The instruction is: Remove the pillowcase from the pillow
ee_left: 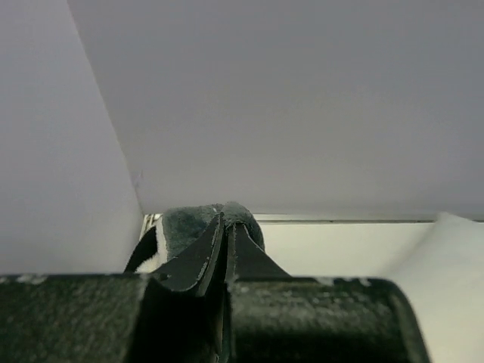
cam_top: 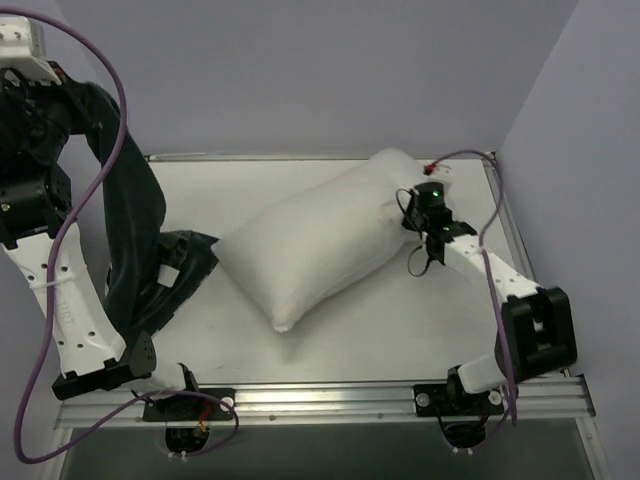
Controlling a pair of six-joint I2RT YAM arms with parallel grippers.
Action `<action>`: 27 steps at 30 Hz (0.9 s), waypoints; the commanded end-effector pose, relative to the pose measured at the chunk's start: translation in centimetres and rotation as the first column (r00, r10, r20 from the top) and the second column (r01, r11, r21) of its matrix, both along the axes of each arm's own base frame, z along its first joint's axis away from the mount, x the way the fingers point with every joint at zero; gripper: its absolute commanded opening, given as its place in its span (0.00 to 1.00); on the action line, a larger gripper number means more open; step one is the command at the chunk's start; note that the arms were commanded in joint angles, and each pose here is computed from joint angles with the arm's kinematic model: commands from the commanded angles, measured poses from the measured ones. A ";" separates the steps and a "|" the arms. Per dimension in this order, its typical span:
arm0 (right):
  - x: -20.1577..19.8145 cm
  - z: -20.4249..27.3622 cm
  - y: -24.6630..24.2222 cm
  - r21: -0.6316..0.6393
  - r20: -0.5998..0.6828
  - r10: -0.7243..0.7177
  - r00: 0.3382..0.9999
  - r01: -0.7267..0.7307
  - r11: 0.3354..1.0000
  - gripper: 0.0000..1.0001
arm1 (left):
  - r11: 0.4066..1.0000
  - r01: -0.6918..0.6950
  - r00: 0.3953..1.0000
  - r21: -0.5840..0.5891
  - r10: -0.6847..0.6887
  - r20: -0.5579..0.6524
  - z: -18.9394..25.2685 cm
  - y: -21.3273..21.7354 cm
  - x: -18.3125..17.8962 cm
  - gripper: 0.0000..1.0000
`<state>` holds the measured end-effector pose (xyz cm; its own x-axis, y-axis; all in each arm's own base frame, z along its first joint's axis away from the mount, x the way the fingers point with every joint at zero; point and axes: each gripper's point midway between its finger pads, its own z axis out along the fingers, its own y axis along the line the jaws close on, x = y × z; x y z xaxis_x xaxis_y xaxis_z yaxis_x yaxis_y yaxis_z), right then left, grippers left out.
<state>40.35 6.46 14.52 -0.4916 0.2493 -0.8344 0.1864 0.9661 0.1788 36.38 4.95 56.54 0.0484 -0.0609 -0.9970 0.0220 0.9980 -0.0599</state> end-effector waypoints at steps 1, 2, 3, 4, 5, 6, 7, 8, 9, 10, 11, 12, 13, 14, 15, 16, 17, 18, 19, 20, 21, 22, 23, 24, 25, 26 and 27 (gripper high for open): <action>6.1 2.7 10.8 0.137 0.118 0.122 0.985 -0.138 0.981 0.00 | 0.993 0.117 0.975 -0.013 -0.113 0.194 6.8 -3.5 -4.3 0.02; 7.1 2.9 13.5 0.137 0.116 0.170 0.979 -0.185 0.973 0.00 | 0.988 0.149 0.969 -0.032 -0.139 0.204 7.3 -4.2 -4.9 0.02; 7.1 2.8 17.9 0.137 0.110 0.256 0.961 -0.269 0.953 0.00 | 0.983 0.182 0.959 -0.036 -0.169 0.226 8.0 -5.0 -5.9 0.02; 9.0 2.6 21.9 0.132 0.091 0.345 0.934 -0.354 0.926 0.06 | 0.978 0.206 0.952 -0.038 -0.191 0.238 8.5 -5.6 -6.6 0.02; 9.4 2.8 24.4 0.130 0.082 0.397 0.914 -0.404 0.905 0.20 | 0.967 0.251 0.937 -0.043 -0.232 0.259 9.3 -6.6 -7.6 0.02; 9.6 2.7 26.4 0.124 0.065 0.441 0.895 -0.446 0.886 0.34 | 0.962 0.270 0.928 -0.037 -0.250 0.278 9.9 -7.2 -8.7 0.02; 8.6 -0.2 28.1 0.106 -0.038 0.482 0.875 -0.476 0.873 0.55 | 0.959 0.281 0.920 -0.029 -0.261 0.294 10.4 -7.6 -9.3 0.02; 9.6 2.5 29.0 0.102 0.010 0.482 0.876 -0.480 0.871 0.60 | 0.949 0.313 0.904 -0.021 -0.292 0.311 10.9 -8.3 -10.2 0.02; 9.4 3.1 29.2 0.096 0.013 0.486 0.874 -0.485 0.869 0.63 | 0.944 0.329 0.894 -0.011 -0.308 0.326 11.4 -8.8 -11.2 0.02; 9.2 3.5 29.0 0.094 0.021 0.483 0.875 -0.483 0.871 0.74 | 0.937 0.348 0.885 -0.006 -0.327 0.331 11.5 -9.2 -11.6 0.02; 9.2 4.2 28.6 0.078 0.038 0.483 0.875 -0.485 0.871 0.77 | 0.919 0.395 0.866 -0.002 -0.371 0.336 11.8 -10.1 -12.3 0.02; 8.8 7.1 28.3 0.070 0.098 0.487 0.868 -0.494 0.867 0.87 | 0.906 0.423 0.852 0.003 -0.399 0.339 12.0 -10.7 -12.8 0.02; 8.5 8.4 27.8 0.055 0.122 0.490 0.863 -0.499 0.865 0.88 | 0.893 0.450 0.840 0.004 -0.424 0.338 12.0 -11.2 -13.1 0.02; 8.0 8.7 27.1 0.016 0.127 0.505 0.854 -0.511 0.860 0.88 | 0.873 0.487 0.816 0.004 -0.457 0.353 12.5 -11.8 -13.5 0.02; 7.0 12.7 26.3 0.003 0.200 0.505 0.840 -0.516 0.857 0.88 | 0.842 0.540 0.796 0.001 -0.511 0.325 11.7 -12.6 -13.4 0.02; 6.5 14.9 25.9 -0.012 0.254 0.507 0.824 -0.521 0.853 0.88 | 0.827 0.562 0.783 0.001 -0.533 0.320 11.6 -12.9 -13.4 0.02; 5.8 16.7 25.4 -0.028 0.291 0.513 0.808 -0.529 0.848 0.88 | 0.818 0.575 0.778 -0.006 -0.545 0.313 11.3 -13.1 -13.2 0.02; 4.2 20.2 24.4 -0.061 0.365 0.521 0.772 -0.539 0.840 0.88 | 0.813 0.583 0.778 -0.012 -0.553 0.299 10.7 -13.1 -12.8 0.02; 3.2 22.1 24.0 -0.075 0.403 0.525 0.750 -0.544 0.836 0.88 | 0.816 0.577 0.784 -0.015 -0.549 0.290 10.4 -12.9 -12.5 0.02; 2.4 23.5 23.6 -0.091 0.433 0.526 0.732 -0.545 0.833 0.88 | 0.823 0.568 0.795 -0.023 -0.541 0.273 9.7 -12.7 -12.0 0.02; 1.1 25.1 23.8 -0.105 0.470 0.533 0.704 -0.555 0.825 0.89 | 0.827 0.562 0.802 -0.031 -0.535 0.266 9.3 -12.6 -11.9 0.02; -0.7 28.0 23.6 -0.124 0.525 0.539 0.658 -0.568 0.814 0.90 | 0.827 0.557 0.816 -0.074 -0.528 0.233 7.8 -12.2 -10.6 0.02; -1.9 29.1 24.4 -0.132 0.551 0.560 0.618 -0.598 0.791 0.90 | 0.820 0.564 0.816 -0.093 -0.536 0.218 7.1 -12.3 -10.3 0.02; -4.1 31.0 26.1 -0.129 0.608 0.572 0.550 -0.643 0.755 0.90 | 0.814 0.570 0.814 -0.108 -0.543 0.206 6.5 -12.5 -10.3 0.02; -6.1 31.9 28.2 -0.124 0.638 0.607 0.473 -0.715 0.688 0.91 | 0.805 0.572 0.819 -0.156 -0.550 0.165 4.6 -12.3 -9.0 0.02; -7.4 32.7 29.7 -0.124 0.667 0.612 0.424 -0.747 0.653 0.91 | 0.801 0.576 0.817 -0.164 -0.555 0.159 4.1 -12.4 -8.9 0.02; -9.9 33.5 32.9 -0.122 0.711 0.610 0.350 -0.793 0.597 0.94 | 0.800 0.575 0.818 -0.170 -0.555 0.154 3.7 -12.4 -9.0 0.02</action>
